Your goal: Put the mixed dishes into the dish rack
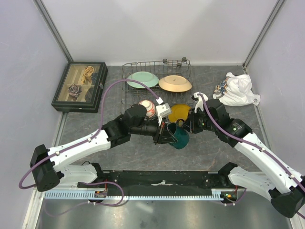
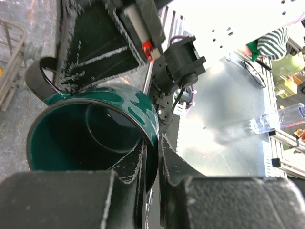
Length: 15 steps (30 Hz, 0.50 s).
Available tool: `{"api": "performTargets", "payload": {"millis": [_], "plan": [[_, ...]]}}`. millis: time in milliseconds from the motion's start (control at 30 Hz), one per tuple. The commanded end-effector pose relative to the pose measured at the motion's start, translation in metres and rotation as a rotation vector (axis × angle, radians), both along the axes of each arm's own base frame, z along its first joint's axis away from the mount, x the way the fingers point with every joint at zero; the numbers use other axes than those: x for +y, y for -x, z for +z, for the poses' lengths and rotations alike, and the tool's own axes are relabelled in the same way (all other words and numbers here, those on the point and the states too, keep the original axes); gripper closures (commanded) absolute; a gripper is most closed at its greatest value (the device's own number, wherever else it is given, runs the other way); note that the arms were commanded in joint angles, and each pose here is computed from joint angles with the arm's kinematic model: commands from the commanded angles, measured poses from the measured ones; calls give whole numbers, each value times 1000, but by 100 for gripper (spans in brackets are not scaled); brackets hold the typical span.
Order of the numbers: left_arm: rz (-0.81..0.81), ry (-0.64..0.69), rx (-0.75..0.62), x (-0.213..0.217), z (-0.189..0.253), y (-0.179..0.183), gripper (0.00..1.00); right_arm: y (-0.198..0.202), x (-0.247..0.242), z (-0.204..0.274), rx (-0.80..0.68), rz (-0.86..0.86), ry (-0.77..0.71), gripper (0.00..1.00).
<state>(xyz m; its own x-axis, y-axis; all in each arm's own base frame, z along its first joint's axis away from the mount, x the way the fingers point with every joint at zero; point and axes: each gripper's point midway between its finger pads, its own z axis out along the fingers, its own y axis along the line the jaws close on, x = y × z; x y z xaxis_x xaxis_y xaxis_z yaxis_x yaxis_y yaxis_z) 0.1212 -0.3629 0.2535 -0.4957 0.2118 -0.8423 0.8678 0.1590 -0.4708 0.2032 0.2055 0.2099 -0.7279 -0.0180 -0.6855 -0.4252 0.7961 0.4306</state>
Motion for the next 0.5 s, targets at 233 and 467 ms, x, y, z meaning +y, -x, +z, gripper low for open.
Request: {"api": "performTargets", "payload": {"millis": [233,467], "plan": [[72,-108,7,7,-31,-14,98,-6,5,44,-97,-28,-139,73],[103,-118,-6,9,-32,-19,98,-3,4,40,-89,-23,-134,62]]}}
